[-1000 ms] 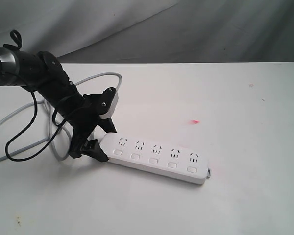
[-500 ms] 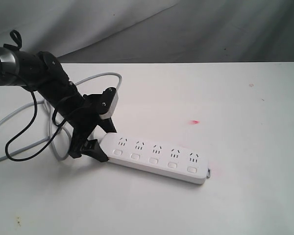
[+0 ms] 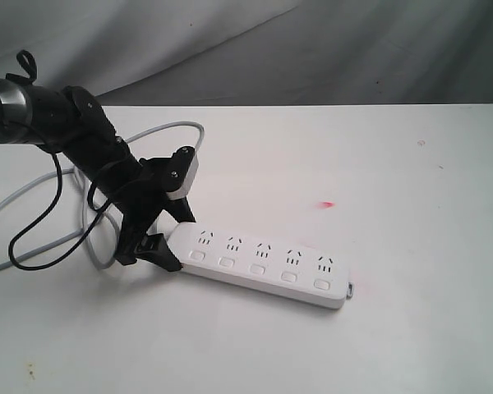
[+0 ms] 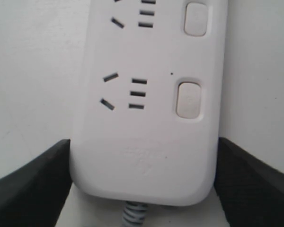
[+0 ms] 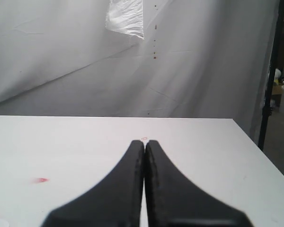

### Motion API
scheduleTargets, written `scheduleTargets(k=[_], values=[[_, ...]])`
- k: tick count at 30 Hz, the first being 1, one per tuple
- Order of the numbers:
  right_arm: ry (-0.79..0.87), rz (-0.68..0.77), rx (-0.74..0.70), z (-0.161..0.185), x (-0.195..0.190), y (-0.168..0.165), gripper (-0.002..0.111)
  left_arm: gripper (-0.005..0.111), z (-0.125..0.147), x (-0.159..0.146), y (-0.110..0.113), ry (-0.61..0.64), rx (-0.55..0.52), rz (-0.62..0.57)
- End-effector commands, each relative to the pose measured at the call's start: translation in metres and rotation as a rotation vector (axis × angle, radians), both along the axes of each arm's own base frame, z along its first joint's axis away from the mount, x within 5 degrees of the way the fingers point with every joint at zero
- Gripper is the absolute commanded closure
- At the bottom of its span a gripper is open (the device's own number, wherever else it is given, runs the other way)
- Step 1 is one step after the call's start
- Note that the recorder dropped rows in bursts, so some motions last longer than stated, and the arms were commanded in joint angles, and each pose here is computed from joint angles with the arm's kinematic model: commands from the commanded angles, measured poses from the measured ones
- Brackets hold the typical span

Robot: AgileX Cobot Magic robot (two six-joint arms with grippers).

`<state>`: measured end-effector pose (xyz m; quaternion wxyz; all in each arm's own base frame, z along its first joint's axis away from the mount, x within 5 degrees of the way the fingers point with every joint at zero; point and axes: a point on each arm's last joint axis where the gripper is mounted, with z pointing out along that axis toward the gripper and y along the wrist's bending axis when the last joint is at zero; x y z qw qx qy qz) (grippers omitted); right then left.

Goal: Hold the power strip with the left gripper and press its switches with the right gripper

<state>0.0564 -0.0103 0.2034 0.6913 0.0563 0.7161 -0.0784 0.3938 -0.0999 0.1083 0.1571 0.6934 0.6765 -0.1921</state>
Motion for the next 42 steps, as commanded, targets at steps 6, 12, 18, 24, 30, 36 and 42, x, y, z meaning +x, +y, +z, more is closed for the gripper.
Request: scheduleTargets(k=[6,12,18,24,30,36,42], values=[[0.004,-0.009,-0.008,-0.001,-0.001,0.0,0.108,0.04,0.0,-0.001,-0.001,-0.001,0.01,-0.007],[0.003,-0.008,-0.003,-0.001,-0.001,0.0,0.108,0.04,0.0,-0.001,-0.001,0.001,0.004,-0.004],[0.003,-0.008,-0.003,-0.001,-0.001,0.0,0.108,0.04,0.004,-0.014,-0.003,0.16,-0.026,-0.022],[0.003,-0.008,-0.003,-0.001,-0.001,0.0,0.108,0.04,0.006,-0.021,-0.004,0.232,-0.045,-0.062],[0.003,-0.008,-0.003,-0.001,-0.001,0.0,0.108,0.04,0.005,-0.019,-0.004,0.206,-0.041,-0.053],[0.003,-0.008,-0.003,-0.001,-0.001,0.0,0.108,0.022,0.005,-0.012,-0.007,0.158,-0.064,0.024],[0.003,-0.008,-0.003,-0.001,-0.001,0.0,0.108,0.011,0.006,-0.011,-0.008,0.163,-0.073,0.044]])
